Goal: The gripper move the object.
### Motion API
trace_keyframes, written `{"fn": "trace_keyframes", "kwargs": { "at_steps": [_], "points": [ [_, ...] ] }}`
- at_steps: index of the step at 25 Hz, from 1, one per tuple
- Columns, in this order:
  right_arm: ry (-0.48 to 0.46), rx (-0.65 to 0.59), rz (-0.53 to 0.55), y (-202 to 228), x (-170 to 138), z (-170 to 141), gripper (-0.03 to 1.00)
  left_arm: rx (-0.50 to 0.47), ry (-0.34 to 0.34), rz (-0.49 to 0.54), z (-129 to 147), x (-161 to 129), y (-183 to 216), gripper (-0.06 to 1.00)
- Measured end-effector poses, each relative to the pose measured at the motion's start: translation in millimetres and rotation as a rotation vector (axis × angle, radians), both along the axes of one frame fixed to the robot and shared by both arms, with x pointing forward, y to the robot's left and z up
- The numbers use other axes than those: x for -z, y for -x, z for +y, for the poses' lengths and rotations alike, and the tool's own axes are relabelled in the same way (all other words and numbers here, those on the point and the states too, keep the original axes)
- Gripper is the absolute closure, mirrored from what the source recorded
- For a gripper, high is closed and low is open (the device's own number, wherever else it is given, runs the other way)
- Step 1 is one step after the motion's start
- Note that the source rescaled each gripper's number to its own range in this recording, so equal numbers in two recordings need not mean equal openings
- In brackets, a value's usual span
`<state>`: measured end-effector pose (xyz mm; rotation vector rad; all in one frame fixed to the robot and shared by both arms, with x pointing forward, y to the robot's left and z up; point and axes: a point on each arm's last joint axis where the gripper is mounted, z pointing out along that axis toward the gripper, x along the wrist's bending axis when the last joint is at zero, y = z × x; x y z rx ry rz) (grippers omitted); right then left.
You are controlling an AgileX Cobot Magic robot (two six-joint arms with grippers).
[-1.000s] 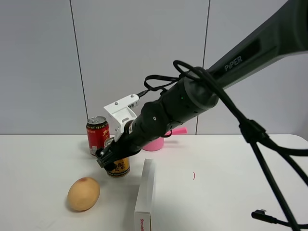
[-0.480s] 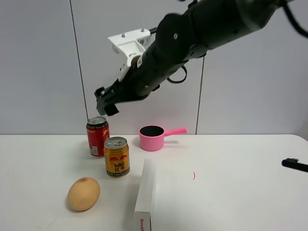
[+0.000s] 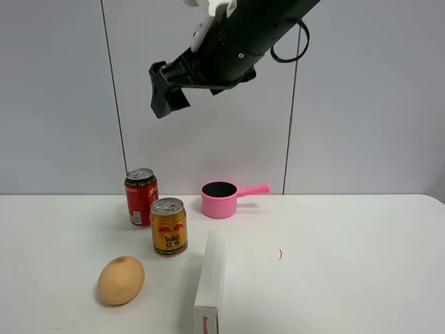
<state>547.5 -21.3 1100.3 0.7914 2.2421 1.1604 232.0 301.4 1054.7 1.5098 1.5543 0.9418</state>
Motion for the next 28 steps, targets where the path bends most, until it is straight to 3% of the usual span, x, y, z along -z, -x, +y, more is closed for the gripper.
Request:
{"fn": "trace_keyframes", "kwargs": {
  "at_steps": [5,12,28],
  "points": [
    [-0.004,0.001,0.01,19.9,-1.7,-21.2,-0.03,0.0,0.0,0.0,0.0,0.0,0.0,-0.06],
    [-0.007,0.088,0.044,44.0,11.3,-80.2,-0.03,0.0,0.0,0.0,0.0,0.0,0.0,-0.06],
    [-0.022,0.527,-0.037,92.8,13.8,-237.7,-0.03,0.0,0.0,0.0,0.0,0.0,0.0,-0.06]
  ]
}}
